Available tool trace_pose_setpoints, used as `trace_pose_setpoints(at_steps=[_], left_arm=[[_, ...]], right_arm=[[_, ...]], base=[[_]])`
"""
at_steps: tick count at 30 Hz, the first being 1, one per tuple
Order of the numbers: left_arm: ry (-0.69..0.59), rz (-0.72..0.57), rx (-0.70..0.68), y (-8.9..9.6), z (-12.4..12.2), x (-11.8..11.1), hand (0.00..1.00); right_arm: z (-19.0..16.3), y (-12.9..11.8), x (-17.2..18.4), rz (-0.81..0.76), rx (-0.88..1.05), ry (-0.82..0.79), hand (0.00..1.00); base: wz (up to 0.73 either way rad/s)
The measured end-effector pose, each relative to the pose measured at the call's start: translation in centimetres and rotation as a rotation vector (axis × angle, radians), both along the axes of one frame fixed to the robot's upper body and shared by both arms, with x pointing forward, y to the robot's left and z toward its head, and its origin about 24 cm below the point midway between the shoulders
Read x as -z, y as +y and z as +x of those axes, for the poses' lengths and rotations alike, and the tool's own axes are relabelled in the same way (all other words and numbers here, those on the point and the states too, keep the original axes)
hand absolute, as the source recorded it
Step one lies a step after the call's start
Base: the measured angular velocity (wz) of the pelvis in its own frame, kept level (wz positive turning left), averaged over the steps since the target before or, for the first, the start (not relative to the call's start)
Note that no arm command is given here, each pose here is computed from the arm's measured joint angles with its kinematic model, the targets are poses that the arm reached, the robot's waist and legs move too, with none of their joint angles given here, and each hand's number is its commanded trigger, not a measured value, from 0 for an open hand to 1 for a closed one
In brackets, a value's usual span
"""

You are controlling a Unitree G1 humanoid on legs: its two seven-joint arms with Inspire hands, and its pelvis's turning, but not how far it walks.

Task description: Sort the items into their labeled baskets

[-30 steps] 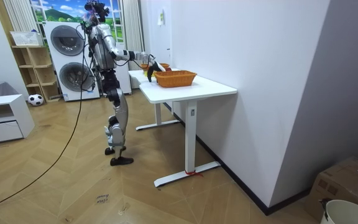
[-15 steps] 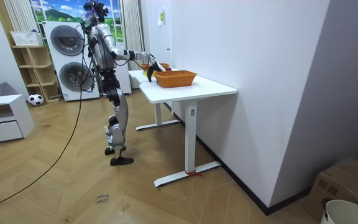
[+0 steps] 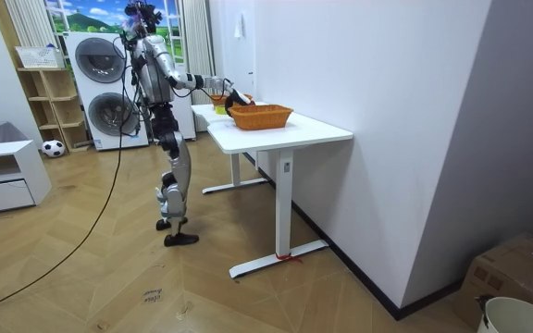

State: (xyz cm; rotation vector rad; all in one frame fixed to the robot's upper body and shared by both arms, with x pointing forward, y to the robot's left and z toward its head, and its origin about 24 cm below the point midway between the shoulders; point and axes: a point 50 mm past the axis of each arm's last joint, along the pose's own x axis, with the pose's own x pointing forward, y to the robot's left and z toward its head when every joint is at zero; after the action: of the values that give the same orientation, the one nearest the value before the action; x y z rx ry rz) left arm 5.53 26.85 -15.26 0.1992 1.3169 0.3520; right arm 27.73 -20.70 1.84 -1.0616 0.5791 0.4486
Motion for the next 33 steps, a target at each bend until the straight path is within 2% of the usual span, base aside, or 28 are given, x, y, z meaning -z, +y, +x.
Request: trace_pose_setpoints(at_steps=[20,33], left_arm=[[-0.007,0.022,-0.002,0.0,0.4,-0.1,0.0],[-0.027,0.034,0.034,-0.4,0.5,0.0,0.0]], right_arm=[[0.4,-0.1,0.0,0.034,0.026,-0.028,1.0],[-0.1,1.3,-1.6,0.048,-0.057,-0.098,1.0]], base=[[0.02],[-0.01]])
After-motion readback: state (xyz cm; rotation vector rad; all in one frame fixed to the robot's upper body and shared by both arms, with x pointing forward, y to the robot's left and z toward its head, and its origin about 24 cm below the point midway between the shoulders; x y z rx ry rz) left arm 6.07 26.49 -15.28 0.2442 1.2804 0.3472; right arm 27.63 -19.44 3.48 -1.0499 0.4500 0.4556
